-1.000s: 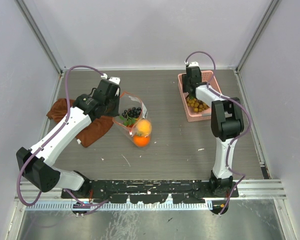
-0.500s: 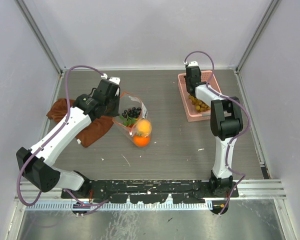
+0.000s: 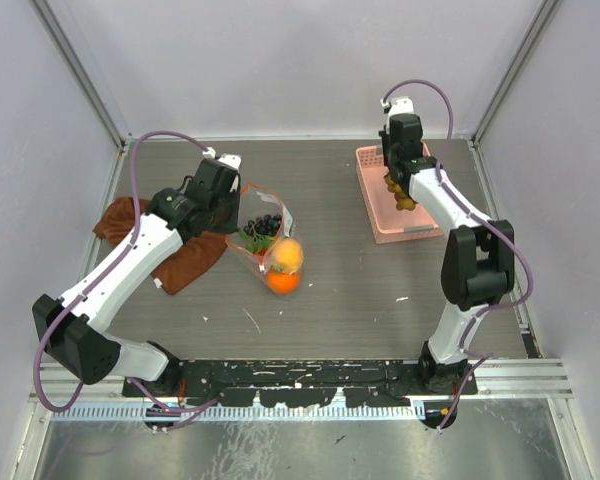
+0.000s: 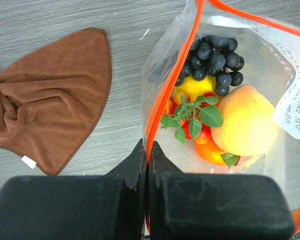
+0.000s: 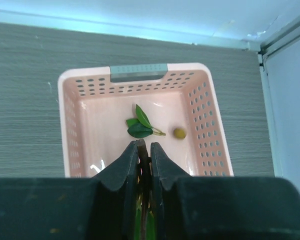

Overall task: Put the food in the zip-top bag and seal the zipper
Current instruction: Pick up the fake fruit from the bin, then place the fake fruit in the bin.

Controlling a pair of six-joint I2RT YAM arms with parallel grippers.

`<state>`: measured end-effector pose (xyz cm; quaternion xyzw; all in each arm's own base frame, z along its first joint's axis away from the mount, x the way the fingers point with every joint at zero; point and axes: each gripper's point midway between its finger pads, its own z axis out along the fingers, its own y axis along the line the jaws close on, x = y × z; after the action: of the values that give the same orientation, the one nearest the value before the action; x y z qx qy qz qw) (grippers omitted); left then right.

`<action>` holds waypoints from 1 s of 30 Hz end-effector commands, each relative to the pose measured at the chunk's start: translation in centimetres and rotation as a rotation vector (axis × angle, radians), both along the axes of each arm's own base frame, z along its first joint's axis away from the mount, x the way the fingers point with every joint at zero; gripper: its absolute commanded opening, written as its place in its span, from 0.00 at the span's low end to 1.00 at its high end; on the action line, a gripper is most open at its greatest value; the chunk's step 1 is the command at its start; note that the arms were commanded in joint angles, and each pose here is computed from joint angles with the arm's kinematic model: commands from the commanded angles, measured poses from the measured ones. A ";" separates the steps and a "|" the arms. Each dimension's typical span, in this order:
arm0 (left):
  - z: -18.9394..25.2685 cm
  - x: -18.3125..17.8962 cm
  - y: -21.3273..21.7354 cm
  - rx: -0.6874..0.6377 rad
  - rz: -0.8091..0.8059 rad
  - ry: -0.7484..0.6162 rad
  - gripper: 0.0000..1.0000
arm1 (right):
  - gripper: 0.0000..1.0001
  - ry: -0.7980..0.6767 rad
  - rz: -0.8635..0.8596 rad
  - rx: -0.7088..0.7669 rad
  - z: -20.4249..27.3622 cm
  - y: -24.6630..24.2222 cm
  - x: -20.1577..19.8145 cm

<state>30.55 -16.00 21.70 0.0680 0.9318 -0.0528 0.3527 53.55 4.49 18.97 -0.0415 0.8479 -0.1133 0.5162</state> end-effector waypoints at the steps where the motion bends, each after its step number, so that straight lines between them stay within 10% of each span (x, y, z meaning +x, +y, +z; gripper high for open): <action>1: 3.0 0.6 -0.4 -0.065 -0.004 -0.088 0.00 | 0.00 -0.148 0.035 0.066 7.0 0.6 -1.4; 30: 3.4 0.0 -1.1 -0.113 -0.022 -0.077 0.00 | 0.01 -0.600 0.449 0.575 28.0 17.8 -17.4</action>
<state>30.10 -16.65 22.03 0.0724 0.9310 -0.0756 0.3497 38.71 21.13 41.51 -0.0772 0.6930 0.1629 0.6980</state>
